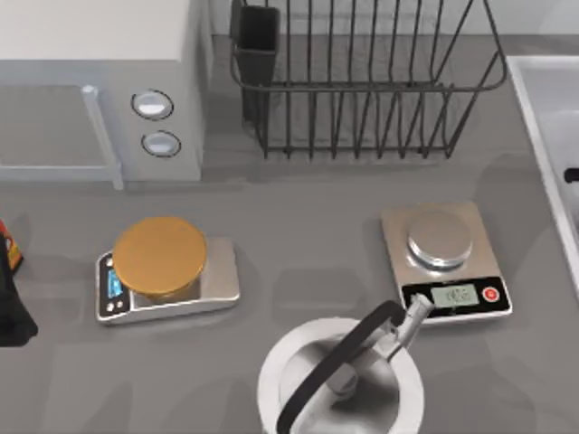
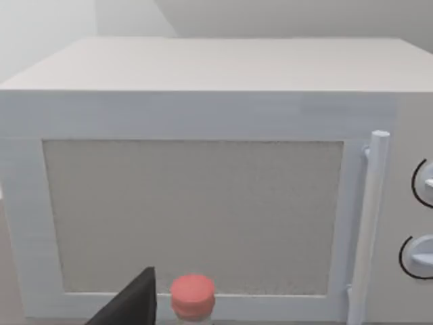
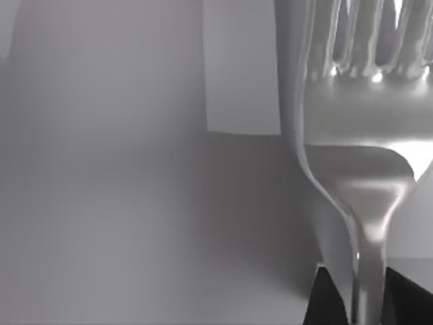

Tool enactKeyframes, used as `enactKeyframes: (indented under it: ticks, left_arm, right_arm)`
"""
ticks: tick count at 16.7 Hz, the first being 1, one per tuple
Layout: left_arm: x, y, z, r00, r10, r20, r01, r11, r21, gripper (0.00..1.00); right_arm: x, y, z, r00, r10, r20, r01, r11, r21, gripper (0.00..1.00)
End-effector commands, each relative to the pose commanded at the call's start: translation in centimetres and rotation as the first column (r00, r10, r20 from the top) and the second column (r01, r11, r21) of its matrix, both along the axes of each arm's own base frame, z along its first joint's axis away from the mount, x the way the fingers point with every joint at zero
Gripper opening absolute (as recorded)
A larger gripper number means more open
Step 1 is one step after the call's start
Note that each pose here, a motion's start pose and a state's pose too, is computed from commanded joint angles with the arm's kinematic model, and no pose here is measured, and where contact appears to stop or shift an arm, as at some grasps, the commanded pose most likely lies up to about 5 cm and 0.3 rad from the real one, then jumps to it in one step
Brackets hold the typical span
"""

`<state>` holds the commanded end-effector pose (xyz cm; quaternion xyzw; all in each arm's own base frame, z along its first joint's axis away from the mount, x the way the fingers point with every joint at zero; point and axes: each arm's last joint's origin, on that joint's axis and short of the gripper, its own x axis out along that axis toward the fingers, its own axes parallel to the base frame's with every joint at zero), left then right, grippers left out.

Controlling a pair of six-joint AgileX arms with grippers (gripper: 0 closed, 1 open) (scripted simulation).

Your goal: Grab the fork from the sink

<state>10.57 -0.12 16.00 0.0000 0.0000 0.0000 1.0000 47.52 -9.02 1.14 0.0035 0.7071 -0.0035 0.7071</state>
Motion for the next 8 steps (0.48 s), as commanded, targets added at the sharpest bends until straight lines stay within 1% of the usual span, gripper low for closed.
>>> enactKeyframes:
  ticks: [3, 4, 6, 8]
  left_arm:
    - [0.0, 0.0, 0.0, 1.000, 0.000, 0.000, 0.000, 1.000, 0.000, 1.00]
    - [0.0, 0.0, 0.0, 1.000, 0.000, 0.000, 0.000, 1.000, 0.000, 1.00]
    - [0.0, 0.0, 0.0, 1.000, 0.000, 0.000, 0.000, 1.000, 0.000, 1.00]
    - [0.0, 0.0, 0.0, 1.000, 0.000, 0.000, 0.000, 1.000, 0.000, 1.00]
  right_arm:
    - [0.0, 0.0, 0.0, 1.000, 0.000, 0.000, 0.000, 1.000, 0.000, 0.00]
    - [0.5, 0.1, 2.3, 0.999, -0.004, 0.046, 0.004, 1.000, 0.000, 0.00]
    - [0.7, 0.0, 2.8, 0.999, -0.004, 0.049, 0.004, 1.000, -0.001, 0.00]
    - [1.1, -0.1, 4.6, 0.999, -0.004, 0.054, 0.004, 1.000, -0.002, 0.00]
